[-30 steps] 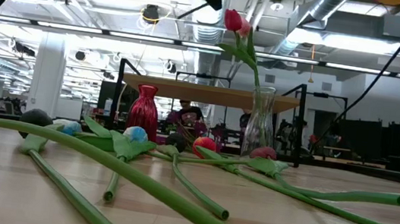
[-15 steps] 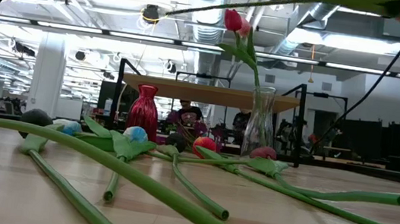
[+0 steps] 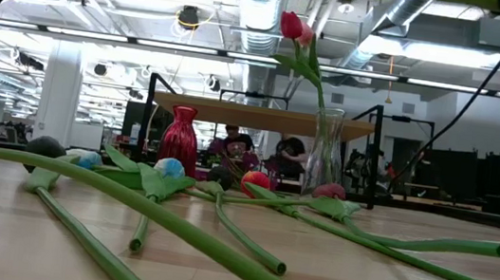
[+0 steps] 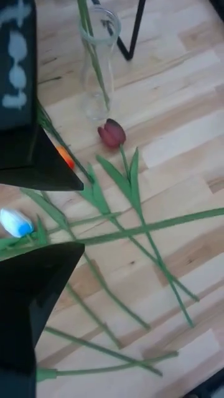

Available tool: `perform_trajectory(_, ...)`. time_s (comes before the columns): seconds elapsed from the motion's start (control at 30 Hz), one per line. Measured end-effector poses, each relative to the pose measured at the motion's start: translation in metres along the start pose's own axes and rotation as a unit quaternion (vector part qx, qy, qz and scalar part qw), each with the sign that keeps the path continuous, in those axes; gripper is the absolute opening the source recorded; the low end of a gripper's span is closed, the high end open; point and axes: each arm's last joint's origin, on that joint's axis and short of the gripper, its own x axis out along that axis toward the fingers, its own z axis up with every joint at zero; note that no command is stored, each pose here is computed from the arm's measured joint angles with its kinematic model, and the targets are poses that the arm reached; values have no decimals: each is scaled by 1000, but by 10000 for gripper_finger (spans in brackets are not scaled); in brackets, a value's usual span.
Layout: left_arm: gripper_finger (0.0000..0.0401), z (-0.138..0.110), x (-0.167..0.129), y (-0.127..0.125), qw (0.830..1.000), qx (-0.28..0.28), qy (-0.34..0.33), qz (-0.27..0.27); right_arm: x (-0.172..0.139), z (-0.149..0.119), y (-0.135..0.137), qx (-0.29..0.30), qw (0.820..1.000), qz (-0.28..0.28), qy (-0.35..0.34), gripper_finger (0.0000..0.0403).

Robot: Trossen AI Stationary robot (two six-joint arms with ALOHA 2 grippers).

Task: Pick and place flowers into a vace then onto a shelf
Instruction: Put the bottom orange tulip into the transparent vase

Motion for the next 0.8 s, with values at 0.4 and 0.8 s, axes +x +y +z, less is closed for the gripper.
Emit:
perform_trajectory(0.4,145,-4,15,-3,999,-3,36,-23,0,-1,-1,4,1000,-17,2,0)
perform_trajectory(0.8,107,-4,26,2,997,-6,67,47,-8,0,-1,5,1000,-12,-15,0)
